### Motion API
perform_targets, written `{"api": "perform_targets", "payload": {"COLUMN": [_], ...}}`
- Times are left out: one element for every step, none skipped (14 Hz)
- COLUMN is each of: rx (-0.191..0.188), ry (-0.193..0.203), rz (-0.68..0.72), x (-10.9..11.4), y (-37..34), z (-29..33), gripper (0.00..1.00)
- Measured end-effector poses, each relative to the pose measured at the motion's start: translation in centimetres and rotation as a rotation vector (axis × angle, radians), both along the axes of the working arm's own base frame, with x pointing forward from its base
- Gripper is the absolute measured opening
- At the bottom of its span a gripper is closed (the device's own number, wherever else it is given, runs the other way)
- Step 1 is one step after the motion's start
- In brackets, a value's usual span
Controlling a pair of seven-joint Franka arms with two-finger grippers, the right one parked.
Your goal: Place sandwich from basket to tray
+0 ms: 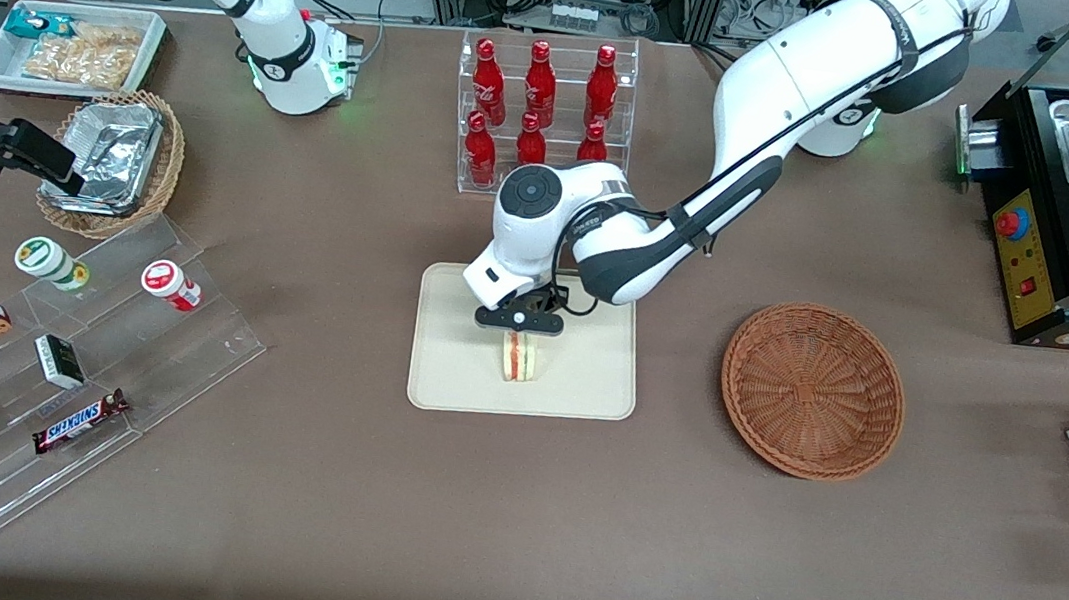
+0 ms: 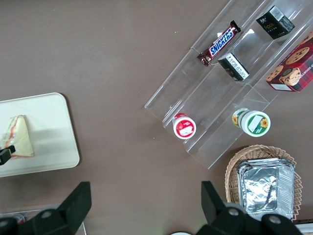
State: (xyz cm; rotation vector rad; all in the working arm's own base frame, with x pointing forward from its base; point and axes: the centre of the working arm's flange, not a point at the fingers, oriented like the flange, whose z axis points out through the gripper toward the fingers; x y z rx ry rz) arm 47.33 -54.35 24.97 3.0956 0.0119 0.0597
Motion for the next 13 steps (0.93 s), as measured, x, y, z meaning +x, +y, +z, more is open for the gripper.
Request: {"api": "perform_targets", "payload": {"rx": [0.006,0.016,0.024,0.033,0.044,0.052,0.056,0.059,0.069,0.085,0.099,0.109,0.118], "ry": [-0.002,-0.007,-0.02,-0.04,-0.062,-0.085,-0.105,-0.117,-0.118,-0.114,-0.108,-0.1,-0.094], "rz": [0.017,0.038,0.058,0.076,0.102,0.141,0.183,0.225,0.267,0.306,0.347,0.391,0.437], "x": [0.1,0.3,0.7,1.2,1.7,2.4,3.1,3.8,4.5,5.3,6.0,6.8,7.5], "y": [0.1,0.3,0.5,0.9,1.5,2.4,3.5,4.8,6.4,8.2,10.1,12.1,14.3], "z": [0.4,1.2,2.6,4.5,6.7,9.0,11.3,13.4,15.3,17.0,18.6,20.3,22.0], "gripper": [0.51,0.63,0.71,0.83,0.92,0.99,1.0,1.0,1.0,1.0,1.0,1.0,1.0]}}
